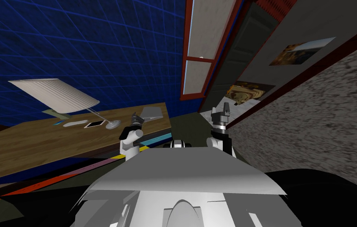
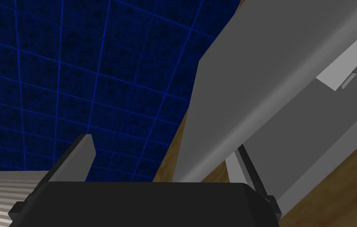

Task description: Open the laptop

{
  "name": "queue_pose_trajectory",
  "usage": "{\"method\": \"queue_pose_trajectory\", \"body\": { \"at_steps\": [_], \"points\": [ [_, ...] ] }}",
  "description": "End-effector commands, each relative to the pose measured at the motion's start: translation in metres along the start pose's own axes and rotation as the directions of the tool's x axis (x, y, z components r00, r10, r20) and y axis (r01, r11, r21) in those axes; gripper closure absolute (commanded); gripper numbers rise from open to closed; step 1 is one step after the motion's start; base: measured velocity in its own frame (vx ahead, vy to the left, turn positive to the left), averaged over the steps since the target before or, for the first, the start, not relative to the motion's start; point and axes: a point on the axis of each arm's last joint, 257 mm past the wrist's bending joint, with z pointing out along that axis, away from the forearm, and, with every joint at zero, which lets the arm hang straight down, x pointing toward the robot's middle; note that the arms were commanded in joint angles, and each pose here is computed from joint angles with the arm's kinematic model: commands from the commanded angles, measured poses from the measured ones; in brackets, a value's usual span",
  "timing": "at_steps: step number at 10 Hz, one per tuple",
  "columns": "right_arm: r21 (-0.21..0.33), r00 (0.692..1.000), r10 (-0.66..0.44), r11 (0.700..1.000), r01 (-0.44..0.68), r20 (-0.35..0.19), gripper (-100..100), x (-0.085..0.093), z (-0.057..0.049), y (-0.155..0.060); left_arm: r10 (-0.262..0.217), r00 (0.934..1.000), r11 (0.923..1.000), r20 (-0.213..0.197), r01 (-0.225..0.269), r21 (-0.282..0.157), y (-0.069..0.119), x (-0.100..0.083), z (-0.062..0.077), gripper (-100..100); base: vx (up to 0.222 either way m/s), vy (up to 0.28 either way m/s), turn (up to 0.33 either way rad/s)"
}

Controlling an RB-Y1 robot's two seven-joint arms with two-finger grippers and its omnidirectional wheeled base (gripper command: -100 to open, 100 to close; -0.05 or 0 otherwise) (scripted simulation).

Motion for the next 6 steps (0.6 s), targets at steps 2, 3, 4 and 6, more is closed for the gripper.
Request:
{"method": "queue_pose_trajectory", "body": {
  "at_steps": [2, 3, 4, 6],
  "points": [
    [0.000, 1.000, 0.000, 1.000, 0.000, 0.000, 0, 0.0000, 0.0000, 0.0000, 0.000, 1.0000, 1.0000, 0.001, 0.000, -0.006, 0.0017, -0.0008, -0.0004, 0, 0.000, 0.000, 0.000],
    [0.000, 1.000, 0.000, 1.000, 0.000, 0.000, 0, 0.0000, 0.0000, 0.0000, 0.000, 1.0000, 1.0000, 0.002, 0.000, -0.009, 0.0029, -0.0013, -0.0005, 0, 0.000, 0.000, 0.000],
    [0.000, 1.000, 0.000, 1.000, 0.000, 0.000, 0, 0.0000, 0.0000, 0.0000, 0.000, 1.0000, 1.0000, 0.001, 0.000, -0.008, 0.0026, -0.0006, -0.0004, 0, 0.000, 0.000, 0.000],
    [0.000, 1.000, 0.000, 1.000, 0.000, 0.000, 0, 0.0000, 0.0000, 0.0000, 0.000, 1.0000, 1.0000, 0.001, 0.000, -0.008, 0.0024, -0.0003, -0.0003, 0, 0.000, 0.000, 0.000]
  ]
}}
